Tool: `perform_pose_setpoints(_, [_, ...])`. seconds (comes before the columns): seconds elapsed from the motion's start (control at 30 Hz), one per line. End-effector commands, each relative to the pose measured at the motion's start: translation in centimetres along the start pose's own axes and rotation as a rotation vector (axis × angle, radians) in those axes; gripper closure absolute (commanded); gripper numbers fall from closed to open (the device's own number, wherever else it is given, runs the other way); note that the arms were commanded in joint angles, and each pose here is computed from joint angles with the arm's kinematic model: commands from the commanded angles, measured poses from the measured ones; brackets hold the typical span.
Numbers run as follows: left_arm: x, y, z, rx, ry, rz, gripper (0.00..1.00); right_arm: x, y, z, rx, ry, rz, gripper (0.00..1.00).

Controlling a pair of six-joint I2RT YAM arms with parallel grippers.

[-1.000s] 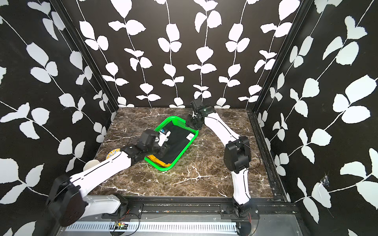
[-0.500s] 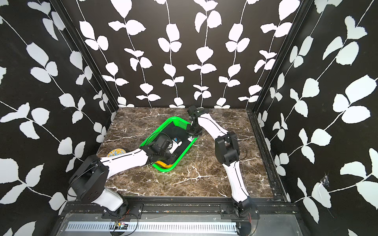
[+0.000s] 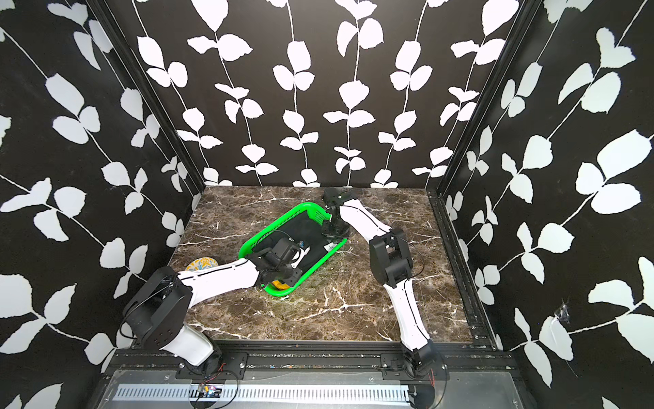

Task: Put the folded t-shirts into the basket
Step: Place the T-shirt in the bin, then adjust the bin at the center of the board.

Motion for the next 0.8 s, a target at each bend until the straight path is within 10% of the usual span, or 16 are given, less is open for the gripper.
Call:
perform_pose_setpoints(0.0, [2.0,1.0,-2.1,-0.049,0.058,-0.017,0.62,1.5,-0.2,-2.5,-0.073,0.001,-0.012,0.77])
perform_pose_setpoints(0.37, [0.8,2.1,-12.0,-0.05,-0.255,-0.141,0.48,2.7,-1.8,-11.2,-0.081,-0.316,-0.137,0.56])
perform_pose_setpoints(0.63, [3.7,7.9,-12.1,-0.303,-0.214,-0.481,0.37,-0.5,-1.7,-9.7,0.018,-0.365,-0.393,0.45])
perform_pose_setpoints(0.77, [4.9,9.8,-13.0,-0.442,-0.268,-0.59,0.03,-2.1,-1.3,-6.6,-0.004,-0.302,-0.424,0.44])
Point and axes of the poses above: each gripper's point midway between its finger pads, its own z axis out along the fingers, its own y axis along the line the jaws close on, x = y × z, the point moved 8 cm from there along -z, back along the fingers
